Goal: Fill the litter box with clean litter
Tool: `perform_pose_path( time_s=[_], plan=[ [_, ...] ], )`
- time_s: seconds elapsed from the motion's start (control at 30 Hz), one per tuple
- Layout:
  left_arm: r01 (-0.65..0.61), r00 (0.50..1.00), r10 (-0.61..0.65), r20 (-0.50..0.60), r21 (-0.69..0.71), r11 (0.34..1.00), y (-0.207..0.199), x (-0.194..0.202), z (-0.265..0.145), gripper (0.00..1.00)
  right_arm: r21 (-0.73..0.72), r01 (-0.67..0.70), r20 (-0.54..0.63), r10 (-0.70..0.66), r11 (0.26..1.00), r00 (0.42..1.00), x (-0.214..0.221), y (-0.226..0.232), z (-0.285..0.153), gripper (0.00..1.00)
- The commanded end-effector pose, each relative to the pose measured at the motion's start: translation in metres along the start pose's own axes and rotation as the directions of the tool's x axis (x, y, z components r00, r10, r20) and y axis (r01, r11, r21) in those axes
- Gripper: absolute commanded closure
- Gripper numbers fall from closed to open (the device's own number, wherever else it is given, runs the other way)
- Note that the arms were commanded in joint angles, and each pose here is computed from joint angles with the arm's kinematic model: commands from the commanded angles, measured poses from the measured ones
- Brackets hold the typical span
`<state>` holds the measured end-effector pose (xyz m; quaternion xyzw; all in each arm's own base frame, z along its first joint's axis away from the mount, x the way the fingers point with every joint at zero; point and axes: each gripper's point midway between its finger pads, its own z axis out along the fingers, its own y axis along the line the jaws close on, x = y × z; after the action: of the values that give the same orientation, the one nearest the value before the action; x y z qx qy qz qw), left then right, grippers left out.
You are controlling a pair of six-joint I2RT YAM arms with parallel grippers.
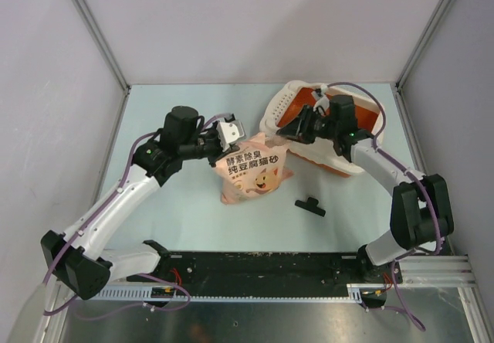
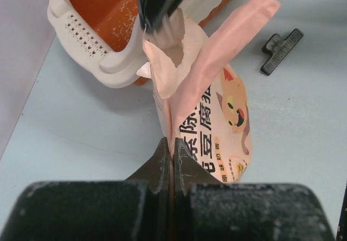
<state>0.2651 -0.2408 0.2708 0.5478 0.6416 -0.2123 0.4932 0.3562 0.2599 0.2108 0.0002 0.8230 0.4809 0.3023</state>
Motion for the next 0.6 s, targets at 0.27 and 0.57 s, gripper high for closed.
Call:
perform_pose_path(
  time_s=[0.27, 0.57],
  plan=[
    [-0.049, 0.998, 0.053, 0.045, -0.091, 0.995, 0.027, -0.031, -0.008, 1.0, -0.186, -0.255, 0.03, 0.265, 0.949, 0.964, -0.052, 0.016, -0.029, 1.0],
    [-0.061, 0.996, 0.067, 0.065, -0.098, 0.993, 0.033, -0.046, -0.01, 1.0, -0.061, -0.256, 0.169, 0.263, 0.965, 0.95, -0.062, -0.005, -0.068, 1.0]
  ],
)
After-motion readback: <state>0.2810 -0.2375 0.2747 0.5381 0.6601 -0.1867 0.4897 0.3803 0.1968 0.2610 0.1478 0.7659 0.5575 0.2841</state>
